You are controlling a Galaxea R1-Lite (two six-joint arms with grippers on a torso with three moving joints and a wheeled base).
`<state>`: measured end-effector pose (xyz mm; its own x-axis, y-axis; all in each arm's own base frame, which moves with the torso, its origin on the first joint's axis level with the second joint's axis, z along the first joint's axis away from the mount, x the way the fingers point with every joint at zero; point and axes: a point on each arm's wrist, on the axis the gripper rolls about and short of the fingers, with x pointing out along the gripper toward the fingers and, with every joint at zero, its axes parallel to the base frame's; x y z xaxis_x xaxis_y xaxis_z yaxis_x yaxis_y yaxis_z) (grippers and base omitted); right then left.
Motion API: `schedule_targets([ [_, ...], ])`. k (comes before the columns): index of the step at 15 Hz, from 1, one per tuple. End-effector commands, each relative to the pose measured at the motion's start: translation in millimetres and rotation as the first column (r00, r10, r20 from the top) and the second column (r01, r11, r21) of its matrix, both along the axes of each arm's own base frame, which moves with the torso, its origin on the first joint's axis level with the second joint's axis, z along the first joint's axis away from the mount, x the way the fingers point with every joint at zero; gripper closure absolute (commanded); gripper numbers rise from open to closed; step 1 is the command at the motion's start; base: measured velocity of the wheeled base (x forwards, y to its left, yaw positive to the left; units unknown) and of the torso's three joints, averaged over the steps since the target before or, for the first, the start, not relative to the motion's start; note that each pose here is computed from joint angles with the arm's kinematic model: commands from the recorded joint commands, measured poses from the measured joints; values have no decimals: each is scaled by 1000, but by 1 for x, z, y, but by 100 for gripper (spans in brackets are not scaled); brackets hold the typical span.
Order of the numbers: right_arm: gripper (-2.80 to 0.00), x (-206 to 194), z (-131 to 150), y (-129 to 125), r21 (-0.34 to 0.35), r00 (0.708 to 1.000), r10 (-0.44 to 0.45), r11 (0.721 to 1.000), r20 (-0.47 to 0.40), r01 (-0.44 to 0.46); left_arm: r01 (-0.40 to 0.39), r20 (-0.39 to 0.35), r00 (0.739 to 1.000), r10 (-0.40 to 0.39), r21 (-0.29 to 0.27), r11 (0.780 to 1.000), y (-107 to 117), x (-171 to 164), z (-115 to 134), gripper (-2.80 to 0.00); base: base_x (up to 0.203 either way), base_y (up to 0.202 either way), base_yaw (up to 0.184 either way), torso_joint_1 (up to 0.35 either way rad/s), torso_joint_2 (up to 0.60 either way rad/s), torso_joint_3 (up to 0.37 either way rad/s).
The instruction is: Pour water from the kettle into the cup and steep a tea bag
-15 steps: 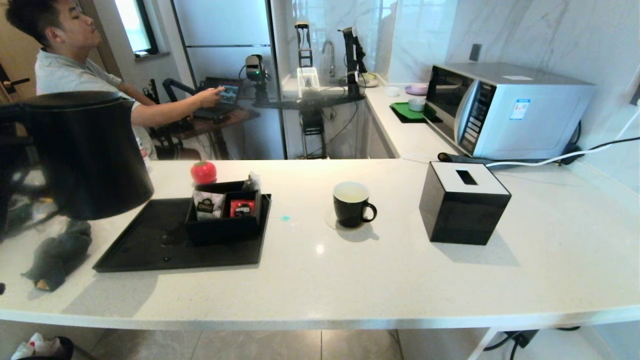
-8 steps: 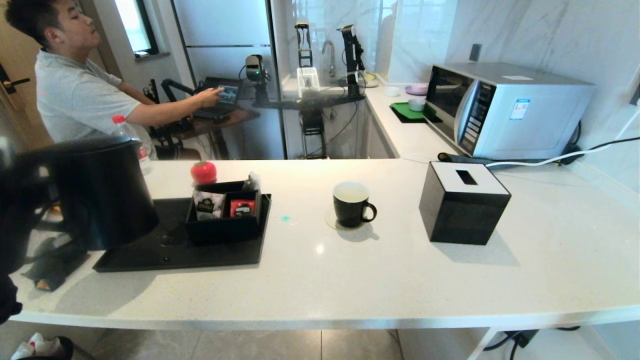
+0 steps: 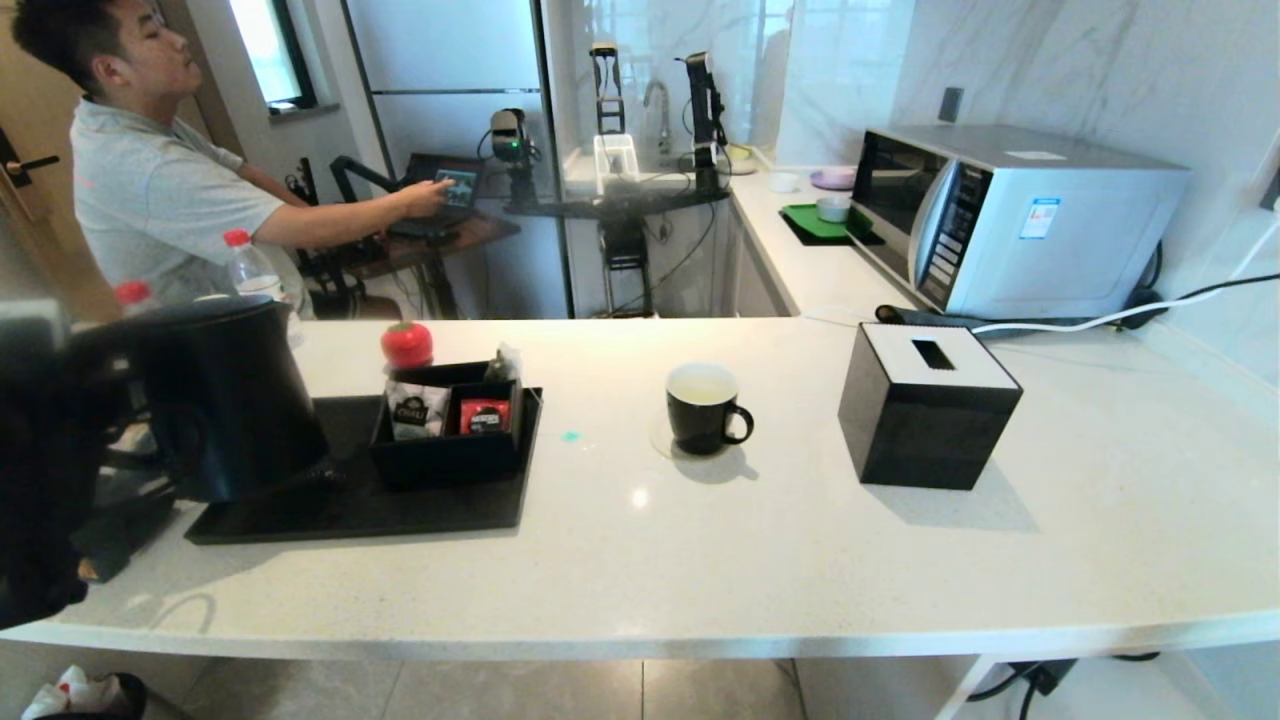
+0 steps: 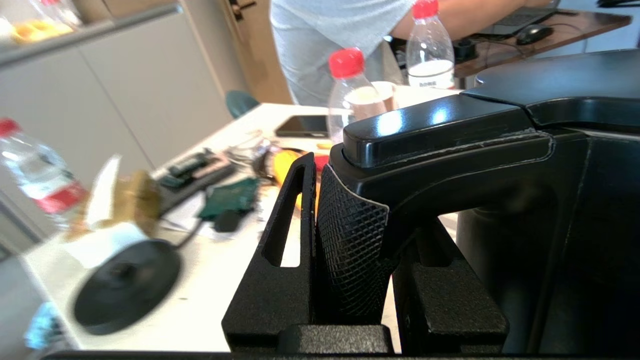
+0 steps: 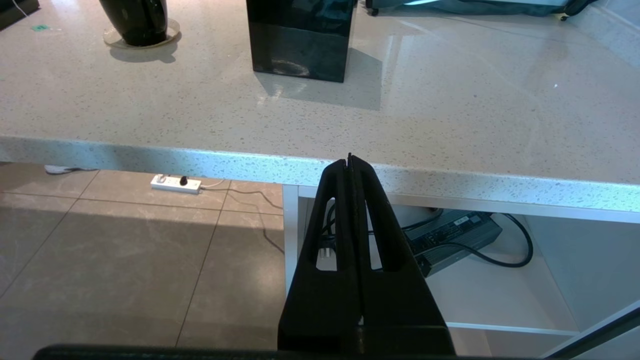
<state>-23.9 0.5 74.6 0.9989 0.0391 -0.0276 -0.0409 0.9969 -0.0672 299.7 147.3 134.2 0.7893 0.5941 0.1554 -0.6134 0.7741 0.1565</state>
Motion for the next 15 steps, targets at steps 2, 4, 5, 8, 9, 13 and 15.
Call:
schedule_targets([
  [2,0,0,0,0,-1,1000,1,1000,-1,-1,58,10,998,-58,-12,998,2,10,-14,0,0,0,0,0,0,0],
  [4,0,0,0,0,-1,1000,1,1000,-1,-1,96,18,995,-96,-27,995,2,17,-18,0,0,0,0,0,0,0],
  [5,0,0,0,0,-1,1000,1,1000,-2,-1,114,15,993,-114,-34,993,-1,20,-20,0,0,0,0,0,0,0],
  [8,0,0,0,0,-1,1000,1,1000,-1,-1,150,16,989,-149,-66,986,-10,26,-27,0,0,0,0,0,0,0],
  [9,0,0,0,0,-1,1000,1,1000,-1,-1,165,19,986,-164,-73,984,-10,28,-29,0,0,0,0,0,0,0],
  [13,0,0,0,0,-1,1000,1,1000,-1,-1,217,49,975,-215,-51,975,-4,41,-27,0,0,0,0,0,0,0],
  [15,0,0,0,0,-1,1000,1,1000,-1,-1,219,77,973,-216,-32,975,0,49,-23,0,0,0,0,0,0,0],
])
